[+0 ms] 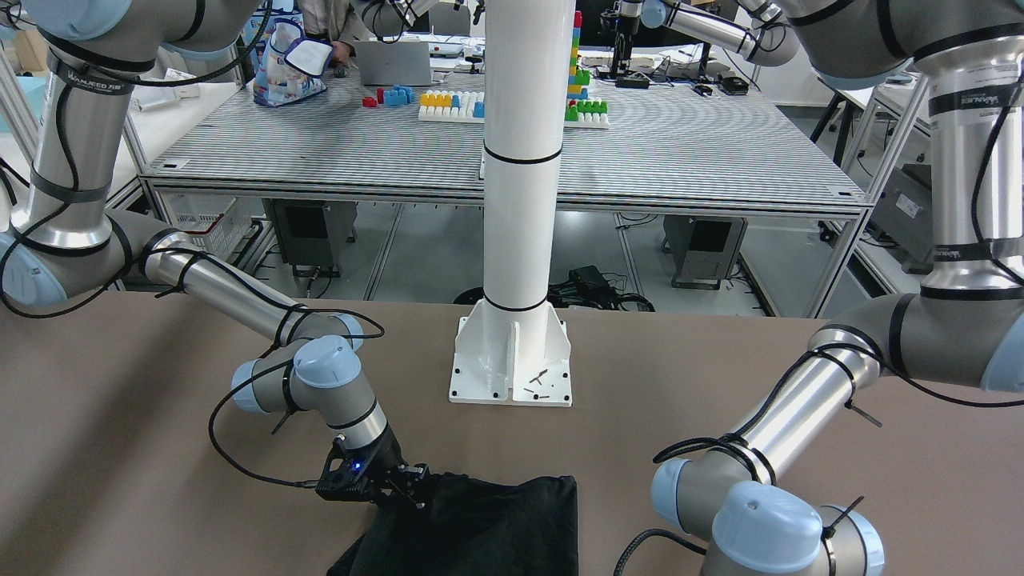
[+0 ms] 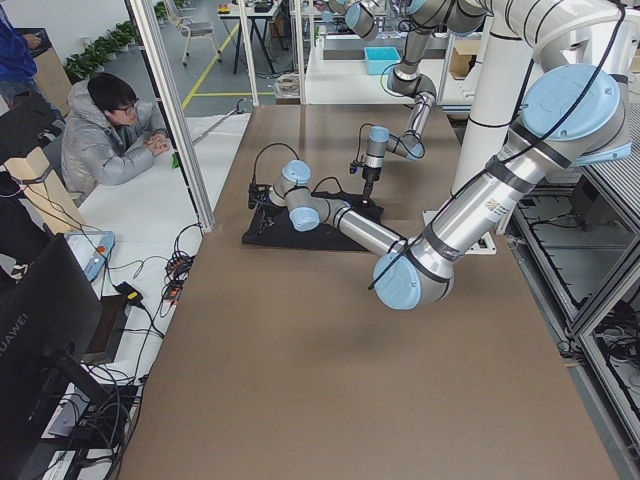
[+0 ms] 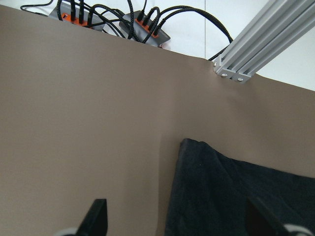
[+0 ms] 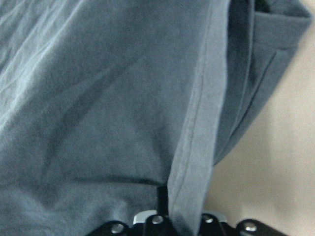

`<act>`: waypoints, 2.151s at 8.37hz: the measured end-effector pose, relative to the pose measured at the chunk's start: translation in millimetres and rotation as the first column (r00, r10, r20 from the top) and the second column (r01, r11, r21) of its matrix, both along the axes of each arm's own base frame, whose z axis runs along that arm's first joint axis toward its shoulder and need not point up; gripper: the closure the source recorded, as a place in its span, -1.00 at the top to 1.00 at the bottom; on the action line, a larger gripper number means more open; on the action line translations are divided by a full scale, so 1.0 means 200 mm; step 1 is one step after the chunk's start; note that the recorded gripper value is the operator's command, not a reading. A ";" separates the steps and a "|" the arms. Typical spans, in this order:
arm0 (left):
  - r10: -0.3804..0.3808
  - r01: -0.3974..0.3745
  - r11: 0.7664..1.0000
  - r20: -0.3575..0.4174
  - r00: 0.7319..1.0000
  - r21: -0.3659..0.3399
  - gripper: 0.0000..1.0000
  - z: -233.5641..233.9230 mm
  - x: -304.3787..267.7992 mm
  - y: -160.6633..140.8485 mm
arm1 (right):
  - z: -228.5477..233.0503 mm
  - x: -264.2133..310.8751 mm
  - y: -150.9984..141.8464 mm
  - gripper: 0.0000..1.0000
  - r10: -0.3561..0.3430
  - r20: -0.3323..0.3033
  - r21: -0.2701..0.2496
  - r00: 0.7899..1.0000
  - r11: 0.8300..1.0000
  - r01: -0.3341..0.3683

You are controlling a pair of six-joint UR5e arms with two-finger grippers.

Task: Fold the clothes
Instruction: 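Grasp the near corner of the shirt with the right gripper, then reach the left gripper to the other near corner and grasp it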

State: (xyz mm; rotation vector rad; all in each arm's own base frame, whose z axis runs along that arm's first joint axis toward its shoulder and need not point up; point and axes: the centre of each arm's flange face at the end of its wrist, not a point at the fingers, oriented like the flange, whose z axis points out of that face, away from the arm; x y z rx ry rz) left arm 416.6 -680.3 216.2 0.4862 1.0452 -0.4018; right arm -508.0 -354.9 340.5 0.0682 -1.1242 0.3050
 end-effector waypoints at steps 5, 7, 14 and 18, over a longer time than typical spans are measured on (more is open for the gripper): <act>0.005 -0.012 0.998 -0.116 0.993 -0.059 1.00 -0.04 -0.06 0.17 | -0.08 0.06 0.01 -1.00 -0.003 0.037 0.003 0.999 1.000 0.003; 0.023 -0.064 0.986 -0.249 0.968 -0.157 1.00 -0.04 0.01 0.50 | -0.09 0.09 0.02 -1.00 -0.005 0.045 0.011 0.999 1.000 0.005; 0.058 -0.137 0.962 -0.314 0.948 -0.235 1.00 0.19 0.53 1.70 | -0.11 0.14 -0.01 -1.00 -0.003 0.043 0.055 0.999 0.999 0.000; 0.086 -0.158 0.958 -0.283 0.955 -0.241 1.00 0.33 0.60 1.87 | -0.11 0.15 -0.02 -1.00 0.002 0.043 0.057 0.999 0.998 -0.005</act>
